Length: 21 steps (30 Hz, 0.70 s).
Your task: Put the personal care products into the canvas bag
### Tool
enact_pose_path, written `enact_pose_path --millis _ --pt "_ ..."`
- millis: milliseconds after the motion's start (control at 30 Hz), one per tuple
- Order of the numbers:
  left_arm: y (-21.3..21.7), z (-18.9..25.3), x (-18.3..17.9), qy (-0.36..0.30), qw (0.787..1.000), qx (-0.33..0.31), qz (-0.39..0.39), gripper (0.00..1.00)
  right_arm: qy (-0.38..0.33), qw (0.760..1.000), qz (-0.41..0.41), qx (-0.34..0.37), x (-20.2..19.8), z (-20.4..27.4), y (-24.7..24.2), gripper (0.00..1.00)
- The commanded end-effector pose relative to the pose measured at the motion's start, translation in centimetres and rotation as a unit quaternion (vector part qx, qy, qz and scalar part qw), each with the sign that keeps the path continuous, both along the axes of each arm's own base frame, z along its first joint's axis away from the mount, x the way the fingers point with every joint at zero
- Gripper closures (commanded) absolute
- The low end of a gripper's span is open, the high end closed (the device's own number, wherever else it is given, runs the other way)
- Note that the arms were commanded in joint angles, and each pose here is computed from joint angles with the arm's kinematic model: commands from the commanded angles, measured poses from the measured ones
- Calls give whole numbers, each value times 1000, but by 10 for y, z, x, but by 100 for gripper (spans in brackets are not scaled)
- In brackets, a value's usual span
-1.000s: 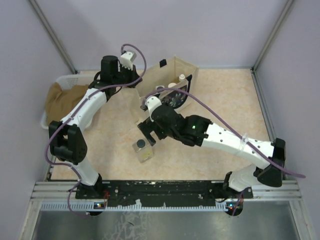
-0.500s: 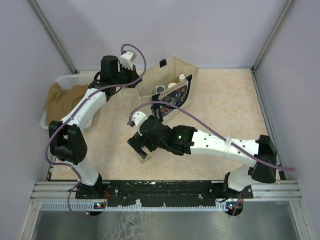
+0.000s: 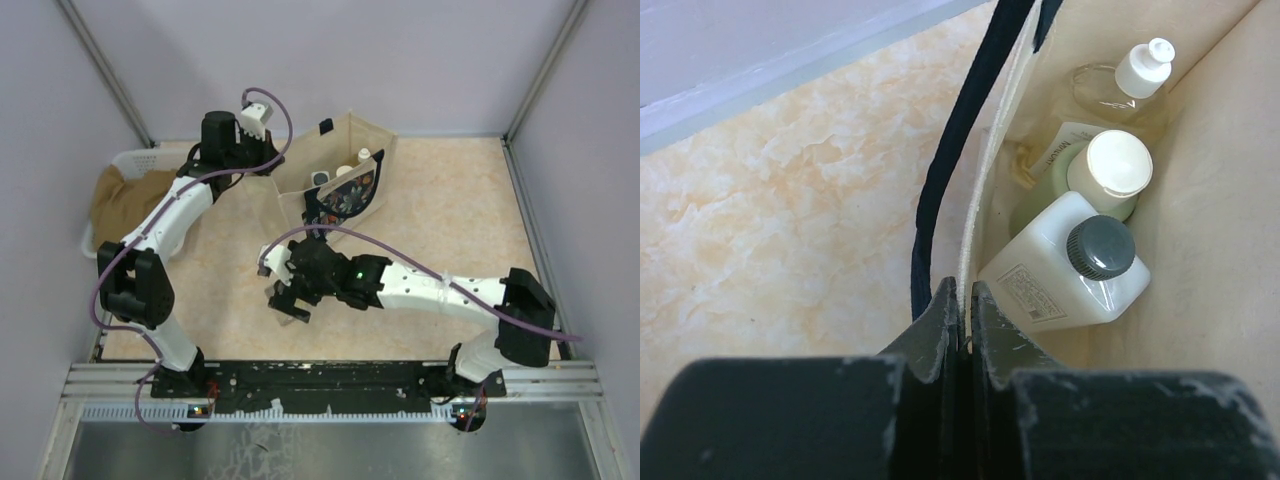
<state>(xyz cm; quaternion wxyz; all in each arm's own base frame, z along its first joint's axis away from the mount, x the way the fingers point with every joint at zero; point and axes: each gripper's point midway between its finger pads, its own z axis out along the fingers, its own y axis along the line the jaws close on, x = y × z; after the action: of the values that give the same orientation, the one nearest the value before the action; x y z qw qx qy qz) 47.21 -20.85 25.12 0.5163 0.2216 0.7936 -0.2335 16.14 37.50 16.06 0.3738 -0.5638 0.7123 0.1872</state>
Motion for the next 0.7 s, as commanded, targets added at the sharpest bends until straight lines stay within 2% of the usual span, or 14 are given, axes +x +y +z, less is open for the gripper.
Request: enact_pose_path --millis 0,300,533,667 --pt "1 16 4 -27 1000 -8 -5 100 -53 995 68 42 14 30 9 1" --pt "2 12 7 -24 1000 -10 -4 100 -58 991 110 46 20 25 31 1" --pt "4 11 7 -27 1000 -14 -5 100 -38 990 136 5 19 0 38 1" --pt "6 11 8 -26 1000 -15 -5 100 -31 990 135 -12 21 -10 39 4"
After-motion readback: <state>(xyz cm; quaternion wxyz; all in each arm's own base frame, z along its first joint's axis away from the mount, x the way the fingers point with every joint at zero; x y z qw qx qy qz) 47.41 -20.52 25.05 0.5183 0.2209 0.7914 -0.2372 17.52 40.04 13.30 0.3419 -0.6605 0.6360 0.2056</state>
